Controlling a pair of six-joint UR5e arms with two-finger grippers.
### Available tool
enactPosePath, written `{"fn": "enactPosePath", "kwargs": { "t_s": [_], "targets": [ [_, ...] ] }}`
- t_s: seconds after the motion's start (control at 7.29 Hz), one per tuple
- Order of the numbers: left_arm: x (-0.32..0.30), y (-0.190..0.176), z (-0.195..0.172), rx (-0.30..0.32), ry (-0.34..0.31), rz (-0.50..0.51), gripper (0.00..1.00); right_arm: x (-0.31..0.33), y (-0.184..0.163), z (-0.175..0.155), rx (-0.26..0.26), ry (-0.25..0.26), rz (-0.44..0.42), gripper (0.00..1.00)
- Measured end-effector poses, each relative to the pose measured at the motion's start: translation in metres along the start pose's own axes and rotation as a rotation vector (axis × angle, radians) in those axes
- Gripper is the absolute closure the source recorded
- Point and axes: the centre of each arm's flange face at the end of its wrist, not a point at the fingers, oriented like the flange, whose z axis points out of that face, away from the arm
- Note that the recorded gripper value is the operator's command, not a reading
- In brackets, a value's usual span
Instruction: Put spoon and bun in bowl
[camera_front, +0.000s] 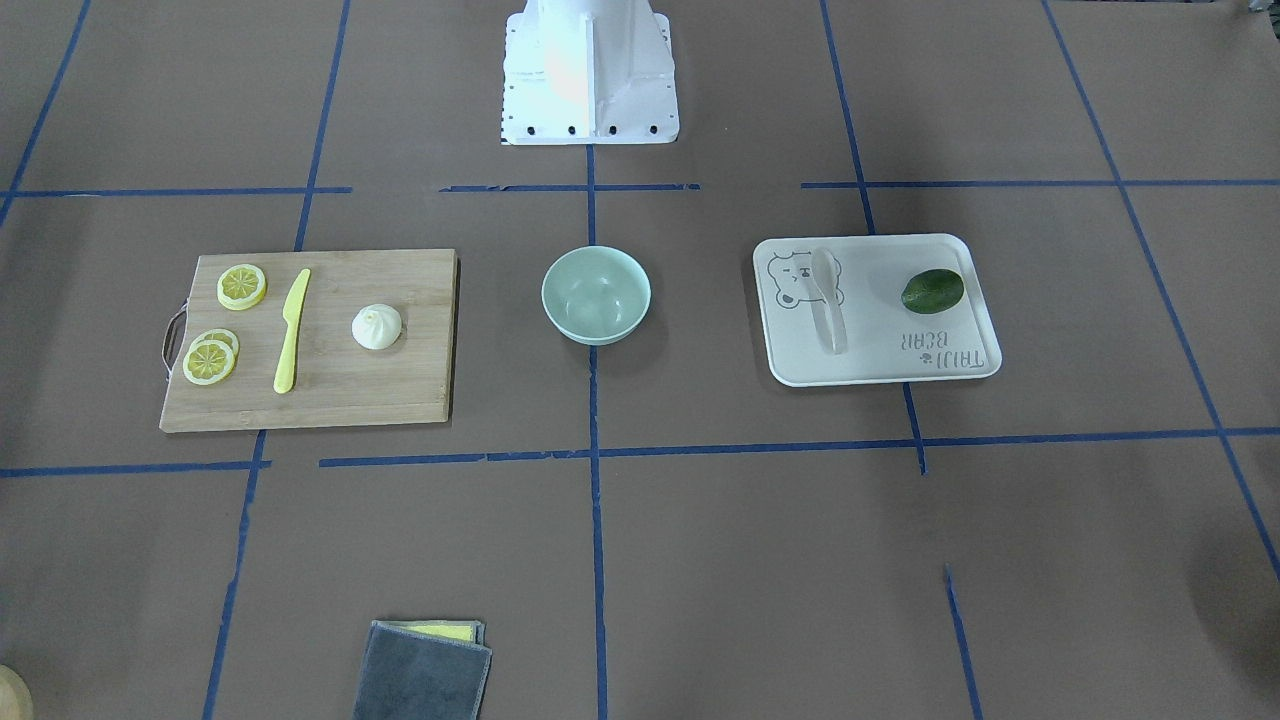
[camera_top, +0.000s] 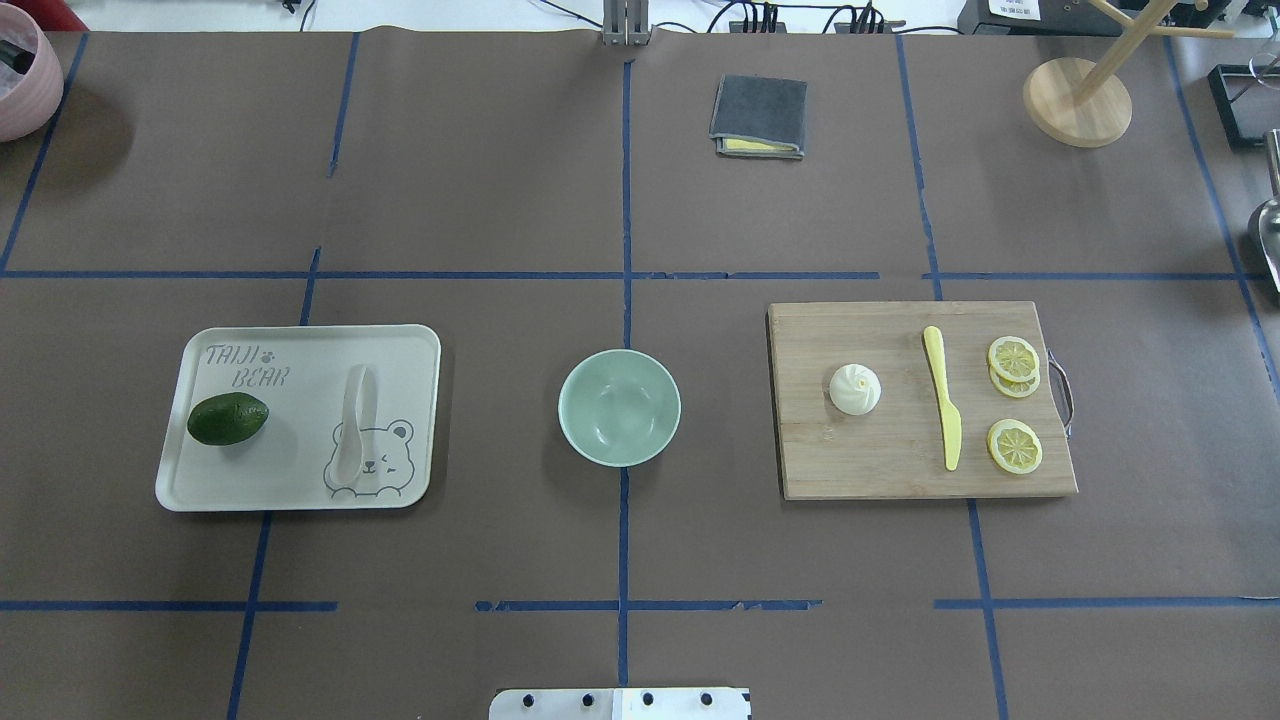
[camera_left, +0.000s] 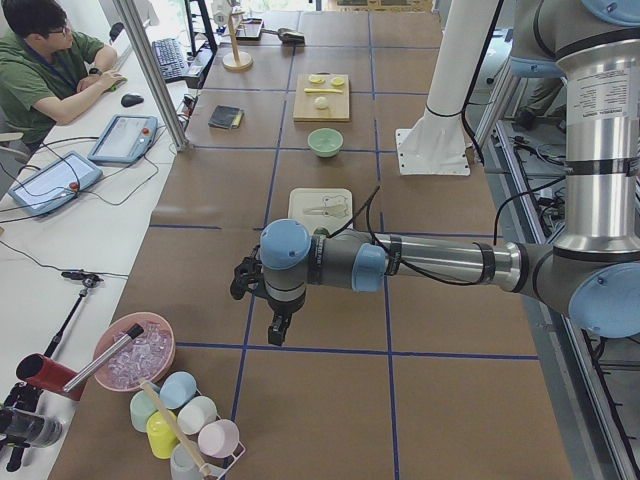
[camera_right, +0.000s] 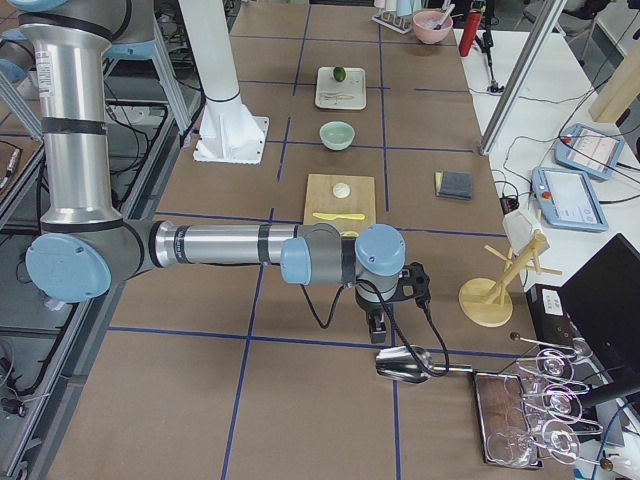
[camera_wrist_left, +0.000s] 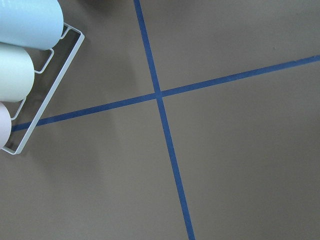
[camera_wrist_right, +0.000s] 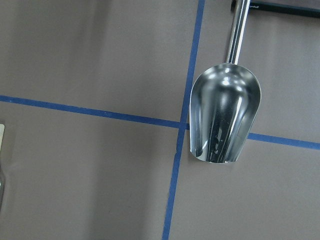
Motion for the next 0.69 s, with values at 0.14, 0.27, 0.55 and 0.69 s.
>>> {"fn": "enactPosePath", "kwargs": {
  "t_s": [0.14, 0.27, 0.55, 0.69],
  "targets": [
    [0.002, -0.001, -0.002, 0.004, -0.001, 0.005, 0.00, 0.000, 0.000, 0.000, 0.000, 0.000, 0.000, 0.00],
    [0.004, -0.002, -0.004, 0.008, -0.002, 0.013, 0.00, -0.002, -0.001, 0.000, 0.000, -0.002, -0.003, 0.00],
    [0.009, -0.007, -0.010, 0.033, -0.007, 0.042, 0.00, -0.014, -0.004, 0.006, -0.014, -0.008, -0.025, 0.00],
    [0.018, -0.012, -0.017, 0.075, -0.013, 0.089, 0.00, -0.025, -0.009, 0.012, -0.021, -0.011, -0.050, 0.00]
  ]
}}
